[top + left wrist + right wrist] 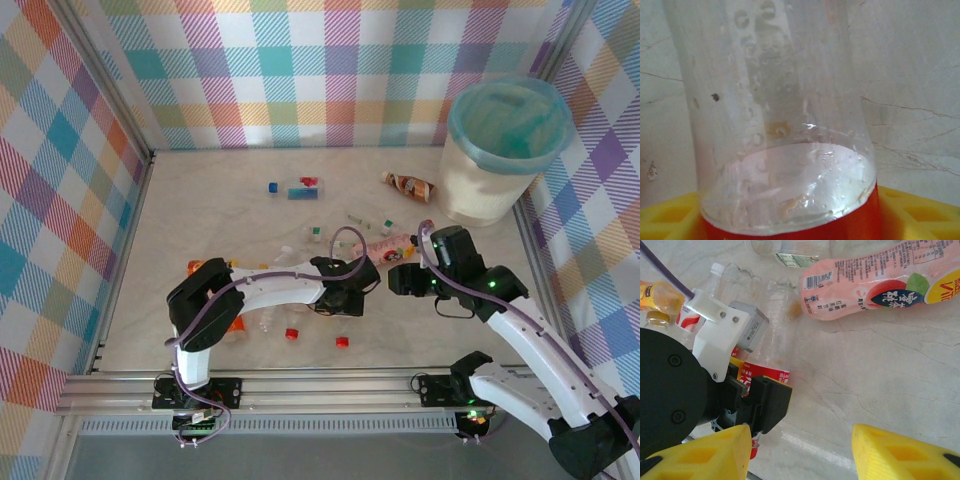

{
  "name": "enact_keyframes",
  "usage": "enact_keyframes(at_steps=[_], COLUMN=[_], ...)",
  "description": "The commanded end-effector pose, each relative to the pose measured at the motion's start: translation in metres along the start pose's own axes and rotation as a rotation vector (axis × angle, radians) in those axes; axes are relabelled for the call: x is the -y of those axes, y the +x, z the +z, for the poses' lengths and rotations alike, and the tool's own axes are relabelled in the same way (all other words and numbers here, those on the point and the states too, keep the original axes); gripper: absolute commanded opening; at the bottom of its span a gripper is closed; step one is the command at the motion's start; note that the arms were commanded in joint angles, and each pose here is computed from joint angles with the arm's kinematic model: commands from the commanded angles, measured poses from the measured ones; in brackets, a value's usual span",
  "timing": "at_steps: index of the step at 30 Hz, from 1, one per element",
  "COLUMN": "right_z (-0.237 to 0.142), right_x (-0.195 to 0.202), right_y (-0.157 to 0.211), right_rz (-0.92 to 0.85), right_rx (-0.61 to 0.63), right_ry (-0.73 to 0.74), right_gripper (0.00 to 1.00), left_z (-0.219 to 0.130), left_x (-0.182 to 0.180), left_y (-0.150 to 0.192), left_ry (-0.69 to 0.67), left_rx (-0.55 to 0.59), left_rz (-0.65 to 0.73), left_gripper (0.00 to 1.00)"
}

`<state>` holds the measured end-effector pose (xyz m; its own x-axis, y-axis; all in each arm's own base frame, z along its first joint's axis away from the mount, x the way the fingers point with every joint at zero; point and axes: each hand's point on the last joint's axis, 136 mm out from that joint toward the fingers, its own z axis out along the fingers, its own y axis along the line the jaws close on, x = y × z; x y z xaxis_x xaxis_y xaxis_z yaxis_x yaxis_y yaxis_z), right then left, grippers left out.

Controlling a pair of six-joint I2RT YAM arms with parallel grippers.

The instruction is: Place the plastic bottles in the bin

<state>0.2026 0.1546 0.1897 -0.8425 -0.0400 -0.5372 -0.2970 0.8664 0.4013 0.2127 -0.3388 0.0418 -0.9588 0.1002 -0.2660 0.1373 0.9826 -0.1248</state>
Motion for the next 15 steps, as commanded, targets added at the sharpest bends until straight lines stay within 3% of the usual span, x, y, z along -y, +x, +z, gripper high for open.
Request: enact_keyframes(at_steps=[1,9,15], right_z=[-0.016,-0.056,-0.110], right_x=[-0.013,-0.045,-0.093], right_y=[-0.019,-0.065,-0.118], right_rz=[-0.016,-0.066,-0.172], right_rx=[0.061,0.198,0.408], right_ry=[-0.027,-0.104,-0.255], right_gripper=[0.56,0.56,0.58], left_z=[-0.037,-0.121,-0.205], left_x=[0.000,-0.015,-0.013], left_y=[-0.014,-0.040,-0.070], left_ry=[0.032,0.079,0.206], left_rx=[0.083,0.254,0.563], left_rz=[0.012,0.009,0.178], left_gripper=[0.67,0.65,0.64])
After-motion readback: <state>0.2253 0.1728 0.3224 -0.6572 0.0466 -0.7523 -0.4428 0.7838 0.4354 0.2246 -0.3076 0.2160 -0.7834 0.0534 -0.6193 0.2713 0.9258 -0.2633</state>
